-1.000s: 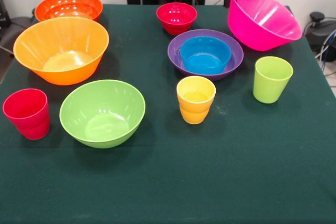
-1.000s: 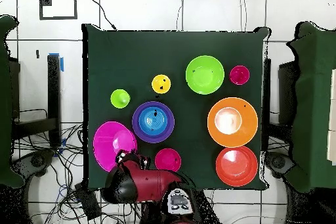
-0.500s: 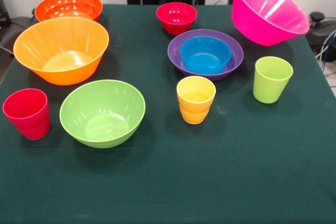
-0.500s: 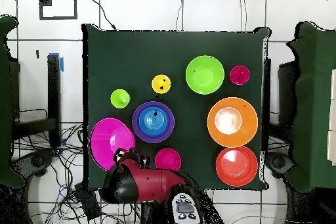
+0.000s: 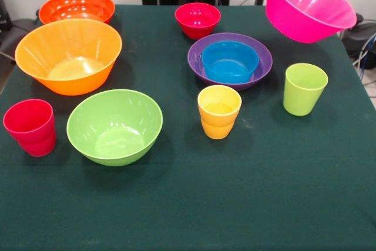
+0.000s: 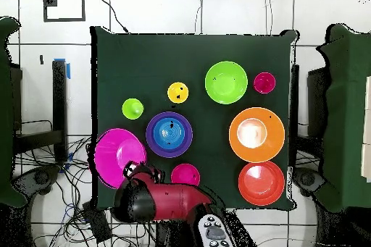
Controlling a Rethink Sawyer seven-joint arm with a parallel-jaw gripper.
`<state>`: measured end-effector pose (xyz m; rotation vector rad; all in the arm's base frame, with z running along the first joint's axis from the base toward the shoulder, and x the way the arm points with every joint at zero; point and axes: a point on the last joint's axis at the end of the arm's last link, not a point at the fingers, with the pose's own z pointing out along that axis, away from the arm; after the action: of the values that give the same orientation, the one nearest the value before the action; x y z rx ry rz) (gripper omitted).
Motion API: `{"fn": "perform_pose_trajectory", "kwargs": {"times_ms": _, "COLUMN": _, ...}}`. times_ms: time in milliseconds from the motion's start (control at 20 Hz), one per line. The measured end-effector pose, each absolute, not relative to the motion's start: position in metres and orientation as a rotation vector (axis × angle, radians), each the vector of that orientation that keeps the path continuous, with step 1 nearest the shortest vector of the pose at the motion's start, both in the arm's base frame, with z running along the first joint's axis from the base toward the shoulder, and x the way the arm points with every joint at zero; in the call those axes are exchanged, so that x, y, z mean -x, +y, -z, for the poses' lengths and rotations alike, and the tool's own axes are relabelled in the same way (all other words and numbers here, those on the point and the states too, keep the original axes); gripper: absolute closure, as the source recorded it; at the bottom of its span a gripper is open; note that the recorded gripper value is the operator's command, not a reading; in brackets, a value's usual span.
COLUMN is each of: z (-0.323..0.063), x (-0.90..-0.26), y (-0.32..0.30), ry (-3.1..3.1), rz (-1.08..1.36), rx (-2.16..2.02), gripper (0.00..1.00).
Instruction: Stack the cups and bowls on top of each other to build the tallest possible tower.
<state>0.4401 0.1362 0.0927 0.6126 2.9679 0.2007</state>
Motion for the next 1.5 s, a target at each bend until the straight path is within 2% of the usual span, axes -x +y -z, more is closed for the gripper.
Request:
{"fn": "perform_pose_trajectory", "kwargs": {"times_ms": 850, "z": -0.117, "x": -0.465, "y": 0.035, "ry": 3.016, "rz": -0.292, "rx": -0.945, "gripper": 1.0}}
{"fn": "perform_pose_trajectory", "kwargs": {"times_ms": 1500, "z": -0.133, "x": -0.473, "y": 0.032, "ry": 3.044, "rz": -0.329, "rx": -0.919, "gripper": 1.0}}
